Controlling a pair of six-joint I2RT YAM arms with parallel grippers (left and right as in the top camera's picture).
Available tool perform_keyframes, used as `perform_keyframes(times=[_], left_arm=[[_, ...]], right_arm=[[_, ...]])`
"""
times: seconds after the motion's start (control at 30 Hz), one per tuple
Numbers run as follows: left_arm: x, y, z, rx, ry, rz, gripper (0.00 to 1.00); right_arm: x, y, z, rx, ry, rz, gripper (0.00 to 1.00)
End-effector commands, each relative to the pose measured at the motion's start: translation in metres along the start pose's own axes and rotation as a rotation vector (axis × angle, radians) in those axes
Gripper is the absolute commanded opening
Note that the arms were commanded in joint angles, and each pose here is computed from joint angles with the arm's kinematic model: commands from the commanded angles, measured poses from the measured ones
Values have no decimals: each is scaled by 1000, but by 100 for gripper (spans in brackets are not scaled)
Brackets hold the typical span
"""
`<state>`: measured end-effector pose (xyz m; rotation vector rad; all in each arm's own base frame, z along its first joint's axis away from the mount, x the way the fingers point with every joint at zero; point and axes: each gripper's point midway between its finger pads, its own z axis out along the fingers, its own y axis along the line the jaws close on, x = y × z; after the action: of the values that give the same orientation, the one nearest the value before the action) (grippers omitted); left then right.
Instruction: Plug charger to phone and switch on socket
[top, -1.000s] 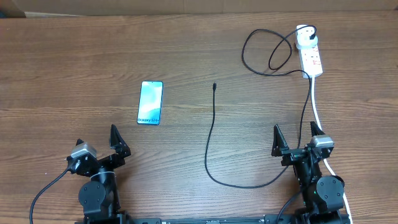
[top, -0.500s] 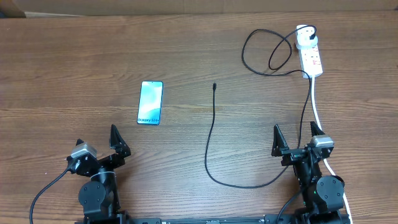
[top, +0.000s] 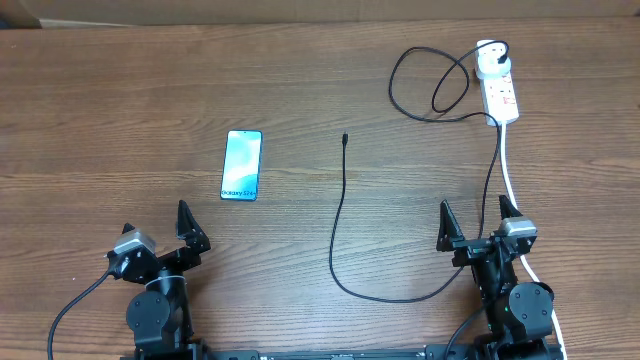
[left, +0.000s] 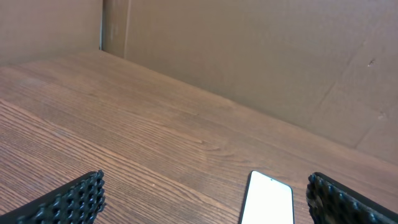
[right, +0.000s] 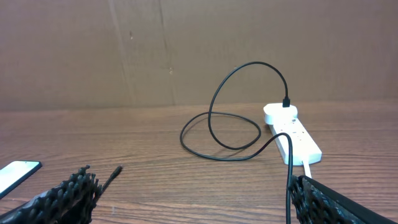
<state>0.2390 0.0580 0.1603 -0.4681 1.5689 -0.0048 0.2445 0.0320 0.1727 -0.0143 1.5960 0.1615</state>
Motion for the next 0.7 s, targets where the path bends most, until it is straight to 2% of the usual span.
perform_keyframes(times=[0.0,0.67], left_arm=[[1,-2,0,11,-2,5,99],[1,-2,0,11,-2,5,100]], right_arm=[[1,0,0,-1,-6,-4,100],[1,0,0,-1,-6,-4,100]])
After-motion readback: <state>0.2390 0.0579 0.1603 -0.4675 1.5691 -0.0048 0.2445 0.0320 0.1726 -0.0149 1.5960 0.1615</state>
